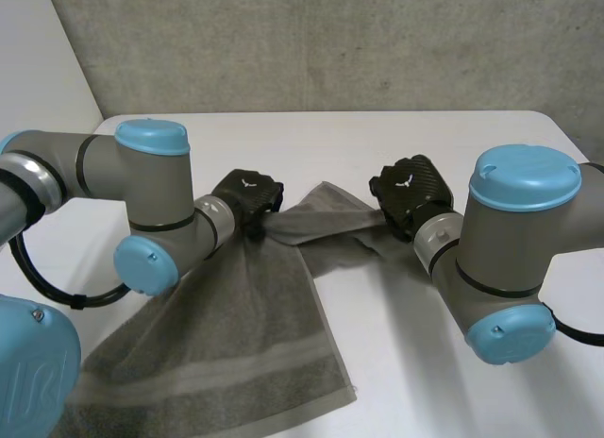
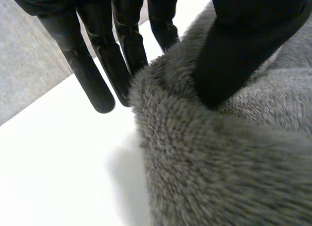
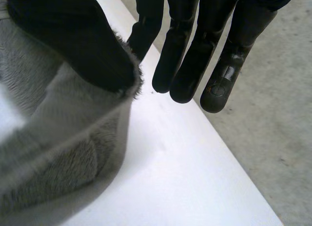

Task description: Fold the laundry

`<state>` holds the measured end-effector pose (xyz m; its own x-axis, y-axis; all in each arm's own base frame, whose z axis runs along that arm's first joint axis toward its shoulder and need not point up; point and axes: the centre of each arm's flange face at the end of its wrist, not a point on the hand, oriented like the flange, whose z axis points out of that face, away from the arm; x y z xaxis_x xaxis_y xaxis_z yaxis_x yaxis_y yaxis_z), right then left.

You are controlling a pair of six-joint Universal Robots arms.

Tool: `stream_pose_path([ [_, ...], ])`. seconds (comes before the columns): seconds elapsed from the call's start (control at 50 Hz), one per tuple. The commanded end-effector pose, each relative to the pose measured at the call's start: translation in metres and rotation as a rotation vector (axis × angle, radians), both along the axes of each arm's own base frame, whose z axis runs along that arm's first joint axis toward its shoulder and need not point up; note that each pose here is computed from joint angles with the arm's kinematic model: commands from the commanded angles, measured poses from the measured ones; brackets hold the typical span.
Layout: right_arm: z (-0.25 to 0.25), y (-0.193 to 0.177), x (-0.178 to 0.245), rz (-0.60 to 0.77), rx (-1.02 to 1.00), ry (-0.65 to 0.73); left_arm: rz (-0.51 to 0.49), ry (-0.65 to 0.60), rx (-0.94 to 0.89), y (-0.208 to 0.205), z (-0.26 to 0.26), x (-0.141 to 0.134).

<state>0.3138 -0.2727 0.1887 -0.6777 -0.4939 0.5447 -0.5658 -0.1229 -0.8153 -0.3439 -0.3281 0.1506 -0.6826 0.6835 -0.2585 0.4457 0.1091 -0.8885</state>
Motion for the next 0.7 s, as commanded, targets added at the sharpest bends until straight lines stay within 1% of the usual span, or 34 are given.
stream_pose_path([
  [0.02, 0.006, -0.018, -0.005, -0.067, -0.076, -0.037, 0.014, 0.064, 0.051, 0.027, 0.023, 0.003],
  [0.04, 0.006, -0.023, -0.006, -0.08, -0.086, -0.044, 0.021, 0.098, 0.064, 0.035, 0.033, 0.003],
  [0.06, 0.005, -0.026, -0.007, -0.088, -0.089, -0.048, 0.021, 0.099, 0.064, 0.035, 0.033, 0.003],
  [0.1, 0.003, -0.027, -0.008, -0.094, -0.084, -0.055, 0.027, 0.194, 0.104, 0.06, 0.058, 0.0],
  [0.12, 0.003, -0.027, -0.008, -0.094, -0.084, -0.055, 0.027, 0.195, 0.105, 0.06, 0.058, 0.0],
  [0.16, 0.001, -0.029, -0.007, -0.1, -0.064, -0.09, 0.075, 0.265, 0.144, 0.075, 0.071, 0.004],
  [0.18, 0.001, -0.029, -0.007, -0.1, -0.063, -0.091, 0.075, 0.266, 0.144, 0.075, 0.071, 0.004],
  [0.2, -0.002, -0.029, -0.006, -0.103, -0.05, -0.105, 0.118, 0.292, 0.161, 0.079, 0.075, 0.008],
  [0.22, -0.004, -0.03, -0.006, -0.102, -0.039, -0.112, 0.119, 0.292, 0.161, 0.079, 0.075, 0.008],
  [0.26, -0.005, -0.031, -0.005, -0.102, -0.037, -0.114, 0.185, 0.323, 0.185, 0.092, 0.078, 0.012],
  [0.28, -0.005, -0.031, -0.005, -0.102, -0.037, -0.114, 0.185, 0.323, 0.185, 0.092, 0.078, 0.012],
  [0.32, -0.003, -0.032, -0.005, -0.105, -0.041, -0.116, 0.232, 0.336, 0.212, 0.108, 0.074, 0.011],
  [0.38, 0.0, -0.034, -0.006, -0.11, -0.048, -0.12, 0.252, 0.343, 0.231, 0.115, 0.07, 0.01],
  [0.42, 0.001, -0.034, -0.006, -0.109, -0.05, -0.119, 0.277, 0.366, 0.275, 0.132, 0.063, 0.006],
  [0.44, 0.001, -0.035, -0.007, -0.114, -0.05, -0.119, 0.277, 0.366, 0.275, 0.132, 0.063, 0.006],
  [0.54, 0.001, -0.038, -0.012, -0.128, -0.045, -0.113, 0.259, 0.341, 0.314, 0.165, 0.046, -0.006],
  [0.62, 0.002, -0.039, -0.015, -0.131, -0.039, -0.108, 0.26, 0.322, 0.305, 0.175, 0.034, -0.011],
  [0.7, 0.005, -0.04, -0.017, -0.134, -0.041, -0.108, 0.298, 0.31, 0.268, 0.173, 0.016, -0.012],
])
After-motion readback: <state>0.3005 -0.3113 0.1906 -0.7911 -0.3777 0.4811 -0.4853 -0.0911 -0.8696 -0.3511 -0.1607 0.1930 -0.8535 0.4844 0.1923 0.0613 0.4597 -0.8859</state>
